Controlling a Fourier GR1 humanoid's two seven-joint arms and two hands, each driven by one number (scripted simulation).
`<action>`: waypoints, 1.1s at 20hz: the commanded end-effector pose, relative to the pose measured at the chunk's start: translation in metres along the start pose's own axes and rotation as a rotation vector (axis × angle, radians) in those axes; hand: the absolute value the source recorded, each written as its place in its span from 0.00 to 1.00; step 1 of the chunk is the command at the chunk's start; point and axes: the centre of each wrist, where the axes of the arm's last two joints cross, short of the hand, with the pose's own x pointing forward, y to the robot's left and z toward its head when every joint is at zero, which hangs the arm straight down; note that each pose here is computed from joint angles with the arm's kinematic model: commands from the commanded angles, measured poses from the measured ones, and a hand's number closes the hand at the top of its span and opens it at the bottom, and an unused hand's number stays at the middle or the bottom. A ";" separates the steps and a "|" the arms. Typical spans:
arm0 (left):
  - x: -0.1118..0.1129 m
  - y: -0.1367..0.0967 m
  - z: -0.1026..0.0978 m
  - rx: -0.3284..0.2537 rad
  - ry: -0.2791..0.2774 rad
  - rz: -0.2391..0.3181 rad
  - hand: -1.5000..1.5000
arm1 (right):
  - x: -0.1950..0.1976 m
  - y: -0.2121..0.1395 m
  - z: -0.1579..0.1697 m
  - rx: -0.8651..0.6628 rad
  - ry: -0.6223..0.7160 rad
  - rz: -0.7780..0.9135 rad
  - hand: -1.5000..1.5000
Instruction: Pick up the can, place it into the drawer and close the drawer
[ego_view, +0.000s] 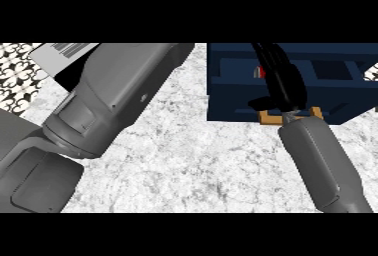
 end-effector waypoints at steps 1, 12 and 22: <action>0.003 0.022 -0.007 0.016 -0.018 -0.004 0.00 | -0.012 0.009 -0.020 -0.040 0.025 0.043 0.00; -0.014 0.053 -0.005 -0.005 0.036 -0.013 0.00 | -0.004 0.003 -0.068 -0.181 0.050 0.107 0.00; -0.023 0.077 0.000 -0.027 0.014 -0.030 0.00 | 0.016 -0.021 -0.104 -0.227 0.033 0.107 0.00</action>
